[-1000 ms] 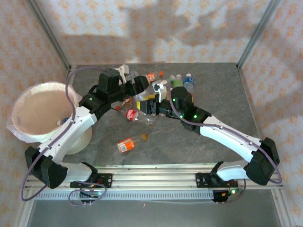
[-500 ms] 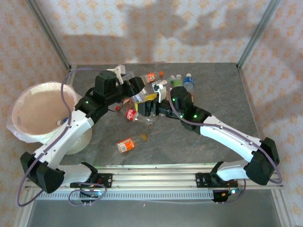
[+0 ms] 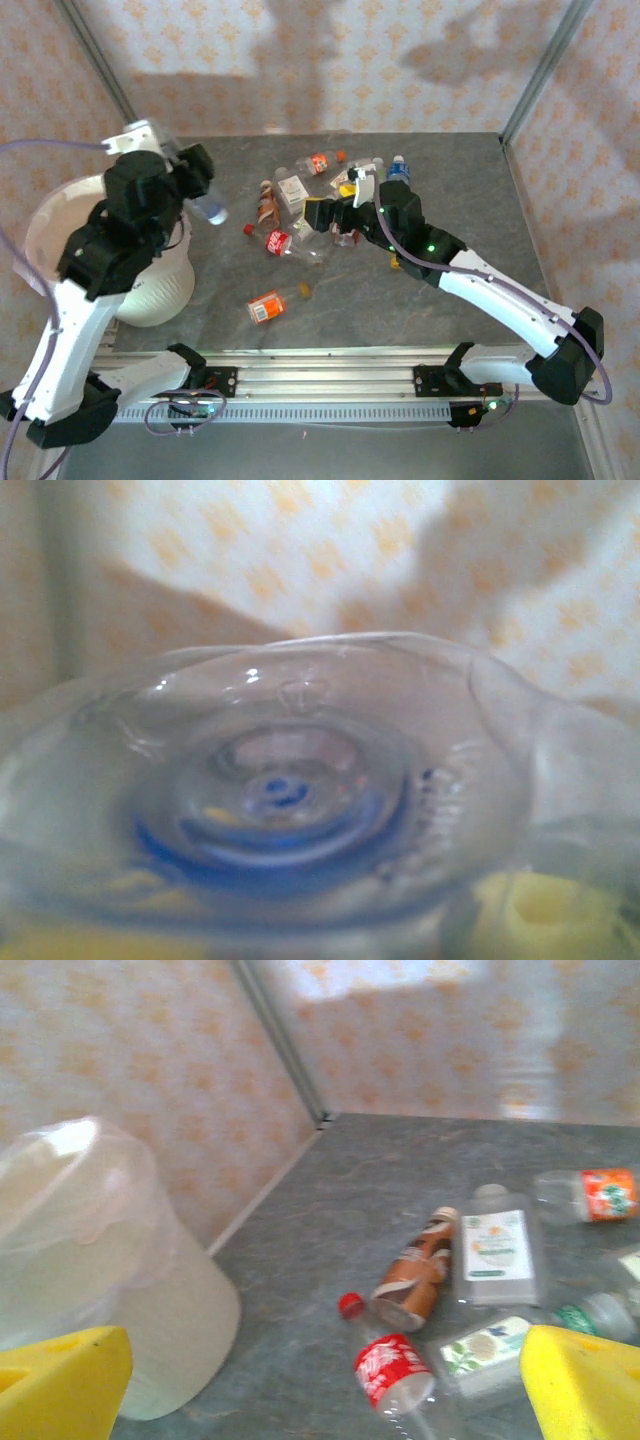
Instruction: Put the plastic bottles in the bin
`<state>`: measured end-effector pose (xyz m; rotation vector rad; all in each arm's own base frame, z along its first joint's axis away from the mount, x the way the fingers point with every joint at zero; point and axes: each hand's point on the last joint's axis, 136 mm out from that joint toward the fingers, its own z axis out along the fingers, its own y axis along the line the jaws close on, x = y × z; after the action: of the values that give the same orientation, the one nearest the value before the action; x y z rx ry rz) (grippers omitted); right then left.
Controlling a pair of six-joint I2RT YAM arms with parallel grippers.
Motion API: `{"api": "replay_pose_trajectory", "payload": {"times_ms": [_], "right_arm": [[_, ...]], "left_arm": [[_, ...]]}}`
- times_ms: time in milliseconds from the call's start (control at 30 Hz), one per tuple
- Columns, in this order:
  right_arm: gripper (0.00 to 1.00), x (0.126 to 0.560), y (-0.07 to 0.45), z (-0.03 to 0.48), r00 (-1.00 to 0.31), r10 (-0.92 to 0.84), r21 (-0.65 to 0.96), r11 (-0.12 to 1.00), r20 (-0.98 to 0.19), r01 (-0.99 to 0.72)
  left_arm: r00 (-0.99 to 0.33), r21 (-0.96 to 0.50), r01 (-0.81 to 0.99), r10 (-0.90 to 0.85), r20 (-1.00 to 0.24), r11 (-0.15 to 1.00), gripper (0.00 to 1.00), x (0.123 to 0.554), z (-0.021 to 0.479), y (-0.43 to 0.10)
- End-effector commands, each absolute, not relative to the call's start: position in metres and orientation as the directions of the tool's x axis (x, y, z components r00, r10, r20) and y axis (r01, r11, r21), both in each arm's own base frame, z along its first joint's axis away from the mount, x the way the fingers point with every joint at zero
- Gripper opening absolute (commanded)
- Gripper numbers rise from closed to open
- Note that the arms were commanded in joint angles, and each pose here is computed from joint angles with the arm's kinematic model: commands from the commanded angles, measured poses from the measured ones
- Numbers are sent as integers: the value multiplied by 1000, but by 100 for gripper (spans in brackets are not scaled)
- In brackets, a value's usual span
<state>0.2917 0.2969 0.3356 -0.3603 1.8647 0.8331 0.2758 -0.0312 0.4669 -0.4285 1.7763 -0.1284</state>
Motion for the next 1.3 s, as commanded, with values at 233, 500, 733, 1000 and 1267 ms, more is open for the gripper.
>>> {"api": "replay_pose_trajectory", "payload": {"times_ms": [233, 500, 733, 1000, 1267], "right_arm": [[99, 311, 277, 330, -428, 108, 325, 818, -897, -474], [99, 310, 274, 328, -439, 107, 325, 826, -892, -460], [99, 310, 266, 327, -440, 145, 347, 837, -886, -422], [99, 311, 266, 322, -435, 159, 356, 835, -886, -420], [99, 312, 273, 320, -448, 154, 365, 822, -881, -436]], "left_arm": [[-181, 45, -734, -131, -975, 678, 60, 196, 475, 107], [-238, -65, -762, -371, -898, 645, 58, 215, 410, 144], [-181, -339, -707, -623, -761, 620, 58, 244, 357, 165], [-155, -453, -709, -746, -647, 540, 59, 264, 312, 184], [-127, -489, -732, -801, -584, 473, 64, 276, 273, 193]]}}
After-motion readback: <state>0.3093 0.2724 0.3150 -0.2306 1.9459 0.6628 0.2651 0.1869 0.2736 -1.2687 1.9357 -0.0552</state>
